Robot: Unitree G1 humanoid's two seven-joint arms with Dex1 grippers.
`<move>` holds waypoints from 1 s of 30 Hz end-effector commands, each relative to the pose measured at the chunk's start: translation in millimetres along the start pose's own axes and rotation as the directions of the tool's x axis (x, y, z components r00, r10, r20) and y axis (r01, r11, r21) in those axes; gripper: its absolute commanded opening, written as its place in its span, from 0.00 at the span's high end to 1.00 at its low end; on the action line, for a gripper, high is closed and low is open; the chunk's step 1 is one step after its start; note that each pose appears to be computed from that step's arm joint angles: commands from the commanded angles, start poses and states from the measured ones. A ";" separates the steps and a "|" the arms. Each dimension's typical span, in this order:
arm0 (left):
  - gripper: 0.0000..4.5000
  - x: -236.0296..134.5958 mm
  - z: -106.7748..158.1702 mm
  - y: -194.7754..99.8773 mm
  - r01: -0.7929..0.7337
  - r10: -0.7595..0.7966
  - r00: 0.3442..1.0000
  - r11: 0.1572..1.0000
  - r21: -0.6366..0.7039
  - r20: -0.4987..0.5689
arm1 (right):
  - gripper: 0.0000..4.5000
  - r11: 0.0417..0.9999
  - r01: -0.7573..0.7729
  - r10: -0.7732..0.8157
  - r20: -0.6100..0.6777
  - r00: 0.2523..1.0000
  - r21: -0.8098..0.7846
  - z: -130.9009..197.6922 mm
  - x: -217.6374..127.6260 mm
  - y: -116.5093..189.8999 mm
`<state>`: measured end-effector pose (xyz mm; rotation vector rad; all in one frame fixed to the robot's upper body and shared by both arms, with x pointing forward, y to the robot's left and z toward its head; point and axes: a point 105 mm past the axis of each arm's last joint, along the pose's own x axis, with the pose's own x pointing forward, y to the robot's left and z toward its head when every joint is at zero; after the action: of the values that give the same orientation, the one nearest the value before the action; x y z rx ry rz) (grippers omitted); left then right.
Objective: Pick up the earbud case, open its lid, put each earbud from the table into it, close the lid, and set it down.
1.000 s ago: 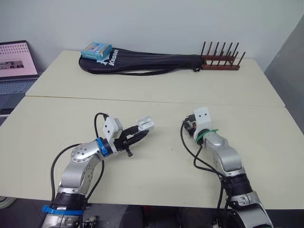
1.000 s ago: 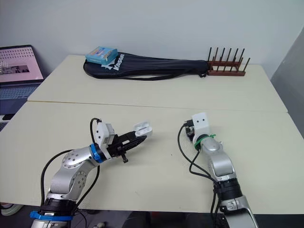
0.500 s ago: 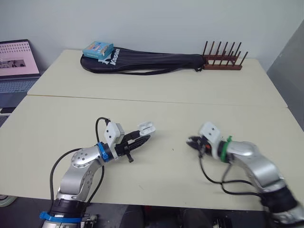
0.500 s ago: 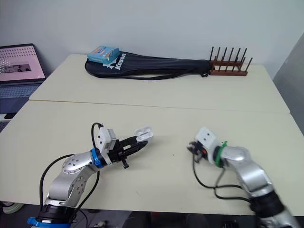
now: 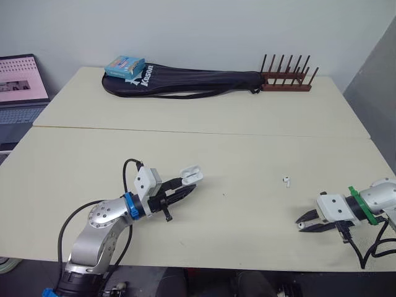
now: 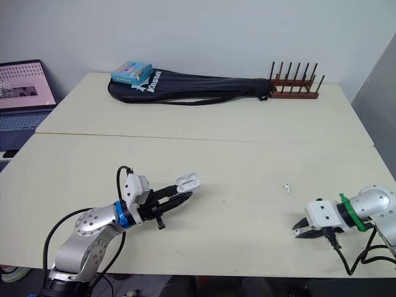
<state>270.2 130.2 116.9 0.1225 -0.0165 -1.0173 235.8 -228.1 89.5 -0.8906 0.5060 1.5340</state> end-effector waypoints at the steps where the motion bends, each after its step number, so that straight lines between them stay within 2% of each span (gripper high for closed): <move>1: 0.83 -1.3 14.6 -1.3 0.000 -0.001 0.999 0.999 0.041 0.032 | 0.90 1.000 -0.029 0.028 -0.012 1.000 -0.006 2.9 -0.5 -1.4; 7: 0.83 -2.1 11.2 -3.1 -0.003 0.002 1.000 0.999 0.034 0.028 | 0.90 0.998 -0.042 0.043 -0.035 0.998 0.038 -1.9 2.3 -1.9; 9: 0.83 -1.8 10.3 -2.5 -0.003 0.002 1.000 1.000 0.031 0.027 | 0.74 0.999 -0.034 0.035 -0.035 0.999 0.028 -1.0 2.7 -3.8; 11: 0.83 -1.2 9.8 -2.2 -0.003 0.002 1.000 1.000 0.027 0.027 | 0.62 1.000 -0.014 0.015 -0.021 1.000 0.007 2.9 1.7 -7.3; 17: 0.83 0.0 9.0 -5.1 0.000 0.000 1.000 1.000 0.016 0.029 | 0.61 0.998 0.064 -0.064 0.016 0.998 -0.023 21.0 -14.0 -16.7; 22: 0.83 -2.3 5.6 -7.0 0.001 -0.001 1.000 1.000 0.005 0.017 | 0.61 0.991 0.132 -0.132 -0.042 0.990 0.011 43.4 -36.8 -18.0; 26: 0.83 -3.3 2.2 -9.7 0.004 -0.004 1.000 1.000 -0.003 0.011 | 0.61 0.973 0.219 -0.195 -0.261 0.946 0.069 41.1 -39.7 -14.8; 30: 0.83 -1.7 0.2 -11.8 0.008 -0.008 1.000 1.000 -0.011 0.009 | 0.61 0.966 0.229 -0.170 -0.375 0.911 0.118 35.4 -32.0 -2.8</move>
<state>262.6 131.5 107.2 0.1008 0.0212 -1.0036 230.7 -222.4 135.1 -1.0365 0.7542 1.1576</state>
